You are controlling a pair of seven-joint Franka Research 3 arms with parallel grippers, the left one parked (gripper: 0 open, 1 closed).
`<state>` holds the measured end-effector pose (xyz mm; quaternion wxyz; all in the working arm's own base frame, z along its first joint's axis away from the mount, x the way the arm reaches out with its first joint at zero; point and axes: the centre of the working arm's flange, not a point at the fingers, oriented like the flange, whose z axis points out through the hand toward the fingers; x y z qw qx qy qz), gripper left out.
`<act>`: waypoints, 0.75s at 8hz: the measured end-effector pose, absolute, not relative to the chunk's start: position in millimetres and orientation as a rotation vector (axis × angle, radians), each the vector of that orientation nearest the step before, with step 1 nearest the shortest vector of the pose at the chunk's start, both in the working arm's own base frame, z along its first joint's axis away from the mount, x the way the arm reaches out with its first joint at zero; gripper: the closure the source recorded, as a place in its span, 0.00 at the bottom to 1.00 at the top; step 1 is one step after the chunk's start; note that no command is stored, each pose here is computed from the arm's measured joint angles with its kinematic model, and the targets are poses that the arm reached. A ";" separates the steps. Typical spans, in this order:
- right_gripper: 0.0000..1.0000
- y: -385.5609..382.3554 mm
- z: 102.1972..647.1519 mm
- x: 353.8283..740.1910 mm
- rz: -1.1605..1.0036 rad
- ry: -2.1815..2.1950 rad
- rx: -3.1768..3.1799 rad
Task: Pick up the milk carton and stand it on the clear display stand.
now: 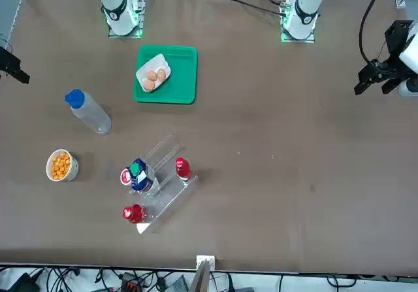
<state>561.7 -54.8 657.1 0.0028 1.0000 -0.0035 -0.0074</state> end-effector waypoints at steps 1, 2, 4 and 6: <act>0.00 -53.7 652.0 557.7 0.012 -0.003 3.140; 0.01 -47.6 645.2 551.4 0.025 0.017 3.146; 0.00 -32.7 640.3 538.3 0.016 0.060 3.148; 0.00 -21.7 641.1 535.0 0.023 0.090 3.145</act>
